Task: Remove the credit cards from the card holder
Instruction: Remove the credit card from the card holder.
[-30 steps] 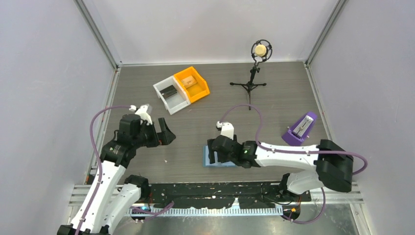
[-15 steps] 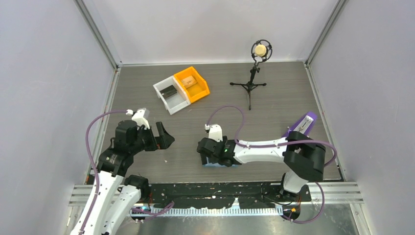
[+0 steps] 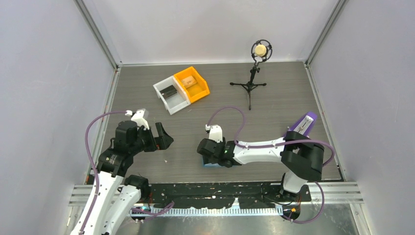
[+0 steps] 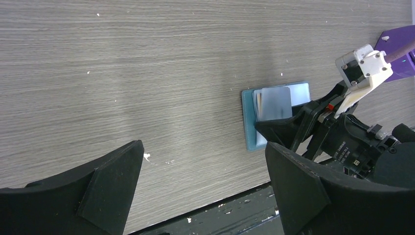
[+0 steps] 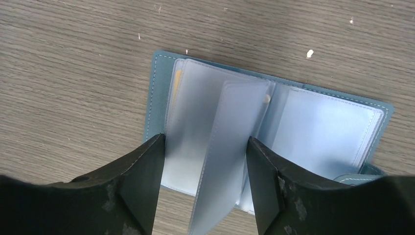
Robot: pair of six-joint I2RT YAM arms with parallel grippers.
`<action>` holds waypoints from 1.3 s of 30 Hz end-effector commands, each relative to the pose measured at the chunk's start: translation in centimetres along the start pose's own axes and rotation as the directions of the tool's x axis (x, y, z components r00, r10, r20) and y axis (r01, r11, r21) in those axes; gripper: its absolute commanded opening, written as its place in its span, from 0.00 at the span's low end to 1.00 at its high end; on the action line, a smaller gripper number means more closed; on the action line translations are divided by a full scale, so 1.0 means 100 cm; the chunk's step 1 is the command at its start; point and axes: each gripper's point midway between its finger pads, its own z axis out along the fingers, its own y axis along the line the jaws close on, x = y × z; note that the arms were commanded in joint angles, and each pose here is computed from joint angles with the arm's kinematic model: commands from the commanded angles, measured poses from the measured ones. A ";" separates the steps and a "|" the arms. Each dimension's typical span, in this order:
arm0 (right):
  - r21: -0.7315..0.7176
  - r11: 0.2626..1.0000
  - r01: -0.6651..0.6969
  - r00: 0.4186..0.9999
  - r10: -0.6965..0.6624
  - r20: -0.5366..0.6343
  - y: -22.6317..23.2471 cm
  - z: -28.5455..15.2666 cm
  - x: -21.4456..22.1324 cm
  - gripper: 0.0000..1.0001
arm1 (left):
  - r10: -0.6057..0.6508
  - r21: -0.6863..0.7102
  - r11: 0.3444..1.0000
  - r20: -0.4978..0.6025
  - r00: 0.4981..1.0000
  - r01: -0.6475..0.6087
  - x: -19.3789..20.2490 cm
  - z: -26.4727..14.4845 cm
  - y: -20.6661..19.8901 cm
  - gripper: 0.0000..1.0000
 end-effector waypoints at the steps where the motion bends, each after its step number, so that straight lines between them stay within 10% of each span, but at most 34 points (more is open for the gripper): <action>1: -0.046 0.998 -0.040 0.999 0.040 0.013 0.004 -0.005 -0.001 0.42 | 0.033 0.020 0.999 0.035 0.999 -0.033 -0.013 -0.007 -0.007 1.00; 27: -0.150 0.985 -0.080 0.996 0.086 0.038 0.017 -0.030 -0.016 0.71 | -0.008 0.239 0.971 -0.081 0.997 0.027 0.002 0.006 -0.044 0.92; 39: -0.075 0.996 -0.054 0.992 0.062 0.109 -0.015 -0.041 -0.024 0.60 | -0.052 0.279 0.956 -0.134 0.990 0.088 0.014 0.019 -0.048 0.84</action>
